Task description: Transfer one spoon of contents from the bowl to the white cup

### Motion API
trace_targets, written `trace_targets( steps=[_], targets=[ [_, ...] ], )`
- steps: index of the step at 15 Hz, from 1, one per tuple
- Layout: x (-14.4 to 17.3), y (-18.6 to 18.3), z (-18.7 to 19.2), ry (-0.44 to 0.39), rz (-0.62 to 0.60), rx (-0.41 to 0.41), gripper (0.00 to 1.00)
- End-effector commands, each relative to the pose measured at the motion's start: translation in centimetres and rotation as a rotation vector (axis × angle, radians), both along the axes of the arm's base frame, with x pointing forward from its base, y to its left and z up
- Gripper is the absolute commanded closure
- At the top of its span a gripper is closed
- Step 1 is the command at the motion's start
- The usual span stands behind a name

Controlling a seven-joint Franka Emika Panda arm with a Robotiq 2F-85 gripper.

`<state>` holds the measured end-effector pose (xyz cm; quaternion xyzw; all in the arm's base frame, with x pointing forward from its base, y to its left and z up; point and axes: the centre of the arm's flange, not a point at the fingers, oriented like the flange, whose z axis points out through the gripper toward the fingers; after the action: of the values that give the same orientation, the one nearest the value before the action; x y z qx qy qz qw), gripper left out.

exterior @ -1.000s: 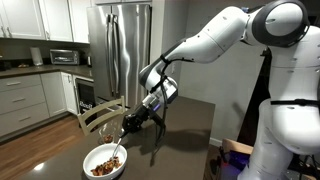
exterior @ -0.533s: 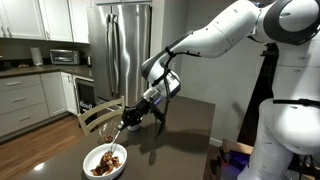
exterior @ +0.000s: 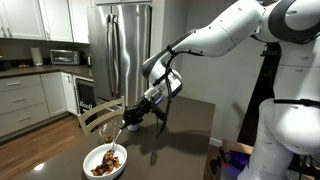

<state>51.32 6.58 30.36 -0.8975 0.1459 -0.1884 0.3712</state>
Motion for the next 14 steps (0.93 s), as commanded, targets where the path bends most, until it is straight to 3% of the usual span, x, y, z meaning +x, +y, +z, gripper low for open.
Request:
trace_targets(
  steps=[1, 7, 14],
  targets=[
    [-0.9, -1.1, -0.2, 0.0, -0.01, 0.022, 0.96],
    [-1.1, -3.5, -1.0, 0.013, -0.04, 0.079, 0.96],
    [-1.1, -5.9, -0.4, 0.003, -0.079, 0.088, 0.96]
  ],
)
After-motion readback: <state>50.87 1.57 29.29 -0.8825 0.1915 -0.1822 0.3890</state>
